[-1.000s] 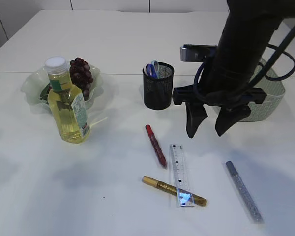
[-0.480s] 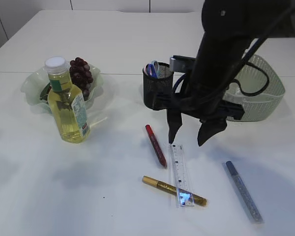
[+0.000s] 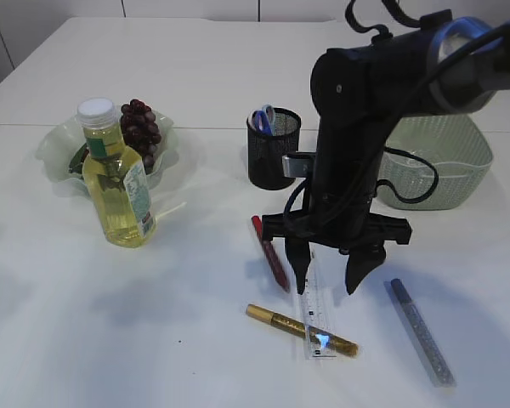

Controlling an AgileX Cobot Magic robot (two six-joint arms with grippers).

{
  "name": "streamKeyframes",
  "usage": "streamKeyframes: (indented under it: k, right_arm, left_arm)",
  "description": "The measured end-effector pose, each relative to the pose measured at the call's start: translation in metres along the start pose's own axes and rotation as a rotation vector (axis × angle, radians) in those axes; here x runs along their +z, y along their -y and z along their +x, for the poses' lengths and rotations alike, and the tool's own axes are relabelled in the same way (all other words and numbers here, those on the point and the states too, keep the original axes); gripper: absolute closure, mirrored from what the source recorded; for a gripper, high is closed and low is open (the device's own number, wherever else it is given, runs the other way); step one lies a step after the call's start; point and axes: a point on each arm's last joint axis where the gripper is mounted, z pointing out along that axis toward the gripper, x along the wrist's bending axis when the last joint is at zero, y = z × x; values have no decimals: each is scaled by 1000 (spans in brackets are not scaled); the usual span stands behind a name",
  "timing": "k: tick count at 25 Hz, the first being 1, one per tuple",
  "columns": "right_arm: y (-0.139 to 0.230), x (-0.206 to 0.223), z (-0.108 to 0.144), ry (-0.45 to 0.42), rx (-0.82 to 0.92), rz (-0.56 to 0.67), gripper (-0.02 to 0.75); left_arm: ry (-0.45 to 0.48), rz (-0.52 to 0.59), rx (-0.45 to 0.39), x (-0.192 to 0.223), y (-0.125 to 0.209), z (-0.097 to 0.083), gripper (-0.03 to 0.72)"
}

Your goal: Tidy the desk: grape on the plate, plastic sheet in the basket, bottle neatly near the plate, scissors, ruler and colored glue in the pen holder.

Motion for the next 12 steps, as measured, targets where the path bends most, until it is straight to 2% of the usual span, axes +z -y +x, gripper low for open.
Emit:
streamKeyframes:
  k: [12]
  right_arm:
    - [-9,11,2,-7,43,-40,258]
  left_arm:
    - [0,-4,0,0,0,0,316]
